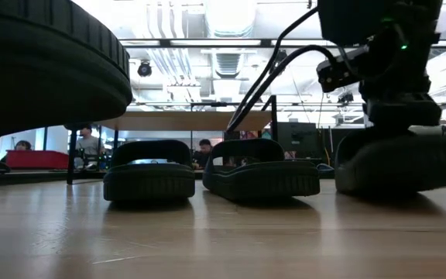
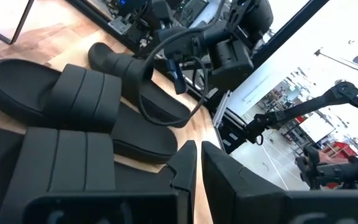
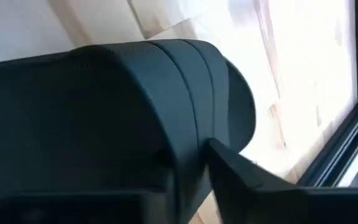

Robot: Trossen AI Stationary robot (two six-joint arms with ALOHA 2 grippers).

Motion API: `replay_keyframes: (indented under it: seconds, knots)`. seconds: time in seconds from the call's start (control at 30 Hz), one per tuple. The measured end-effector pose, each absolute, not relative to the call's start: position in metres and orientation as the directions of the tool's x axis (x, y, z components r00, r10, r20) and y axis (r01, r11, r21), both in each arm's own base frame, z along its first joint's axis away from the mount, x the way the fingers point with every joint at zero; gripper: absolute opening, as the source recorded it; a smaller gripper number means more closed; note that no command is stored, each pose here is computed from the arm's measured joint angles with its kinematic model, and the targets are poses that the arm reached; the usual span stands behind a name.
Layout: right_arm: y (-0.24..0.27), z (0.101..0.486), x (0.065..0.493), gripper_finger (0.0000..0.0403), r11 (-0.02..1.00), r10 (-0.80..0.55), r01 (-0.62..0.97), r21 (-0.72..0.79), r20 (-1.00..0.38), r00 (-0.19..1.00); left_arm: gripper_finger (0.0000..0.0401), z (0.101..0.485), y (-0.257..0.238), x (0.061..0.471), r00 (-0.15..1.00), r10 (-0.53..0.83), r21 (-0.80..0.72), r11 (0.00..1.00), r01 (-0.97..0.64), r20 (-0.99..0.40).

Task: Pick and place slides into the shelf
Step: Put the black slide on the shelf

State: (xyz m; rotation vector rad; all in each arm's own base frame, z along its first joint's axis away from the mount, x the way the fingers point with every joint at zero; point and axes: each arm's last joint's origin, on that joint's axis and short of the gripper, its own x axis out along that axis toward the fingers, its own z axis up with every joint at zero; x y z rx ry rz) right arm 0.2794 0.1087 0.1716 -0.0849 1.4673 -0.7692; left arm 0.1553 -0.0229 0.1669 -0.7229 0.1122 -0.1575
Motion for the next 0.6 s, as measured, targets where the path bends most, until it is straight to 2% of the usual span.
replay_keyframes:
  seconds: [0.07,0.27,0.4,0.6]
  knots:
    - [0.107,0.172,0.28,0.0021,0.758,-0.515,0.417,-0.501,-0.852,-0.088,0.001,0.168,-0.023,0.156,0.983,-0.182,-0.666,0.738,0.109,-0.041]
    - [0.11,0.184,0.288,0.0015,0.754,-0.495,0.474,-0.455,-0.868,-0.046,0.001,0.169,-0.023,0.156,0.983,-0.182,-0.667,0.737,0.11,-0.039]
    - [0.117,0.221,0.303,0.0014,0.77,-0.48,0.529,-0.357,-0.87,0.112,0.001,0.173,-0.023,0.155,0.983,-0.181,-0.666,0.732,0.142,0.01]
    - [0.119,0.296,0.326,0.0014,0.787,-0.546,0.533,-0.309,-0.752,0.369,0.001,0.196,-0.022,0.153,0.965,-0.15,-0.624,0.739,0.254,0.215]
